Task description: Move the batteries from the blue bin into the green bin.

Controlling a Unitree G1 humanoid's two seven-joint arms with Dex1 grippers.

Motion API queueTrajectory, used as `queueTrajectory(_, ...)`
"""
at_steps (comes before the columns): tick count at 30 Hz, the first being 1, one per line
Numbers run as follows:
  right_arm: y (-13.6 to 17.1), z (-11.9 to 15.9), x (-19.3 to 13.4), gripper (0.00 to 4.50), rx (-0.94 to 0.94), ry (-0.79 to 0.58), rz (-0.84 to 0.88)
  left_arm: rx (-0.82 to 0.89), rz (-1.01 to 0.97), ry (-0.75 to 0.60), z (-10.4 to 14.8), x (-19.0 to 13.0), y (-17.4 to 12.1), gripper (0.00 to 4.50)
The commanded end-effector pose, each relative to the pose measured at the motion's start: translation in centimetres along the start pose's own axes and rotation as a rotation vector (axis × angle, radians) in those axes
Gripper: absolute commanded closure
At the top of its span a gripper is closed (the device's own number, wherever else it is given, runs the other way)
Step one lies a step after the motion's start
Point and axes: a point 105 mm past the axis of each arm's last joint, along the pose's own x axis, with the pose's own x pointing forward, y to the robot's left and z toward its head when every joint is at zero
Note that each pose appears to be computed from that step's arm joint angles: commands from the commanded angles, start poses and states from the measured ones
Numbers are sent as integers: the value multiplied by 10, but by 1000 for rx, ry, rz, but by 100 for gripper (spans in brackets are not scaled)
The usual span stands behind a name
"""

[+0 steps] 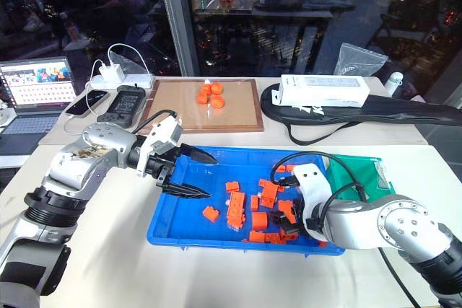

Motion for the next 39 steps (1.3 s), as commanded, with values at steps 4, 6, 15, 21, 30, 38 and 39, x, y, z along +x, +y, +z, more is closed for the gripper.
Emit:
queueTrajectory(4,-3,12,-3,148,-37,-11,-30,42,4,-12,12,-1,-2,0)
queueTrajectory(6,-7,18,-5,212,-44,-18,-46,36,9,-16,12,-2,-3,0)
queueTrajectory(15,-13,40,-16,306,-65,-55,18,33,28,-16,13,-4,0,0)
queueTrajectory(21,-30,75,-38,306,-61,-139,2,36,36,-24,13,-2,1,0)
queueTrajectory(30,-42,98,-10,306,-317,-220,-65,23,20,-33,13,2,0,0)
queueTrajectory(38,-44,112,-25,47,-406,-282,-42,23,13,-41,15,4,-1,0)
queueTrajectory(39,-42,112,-29,12,-423,-289,-33,23,11,-42,16,4,-1,0)
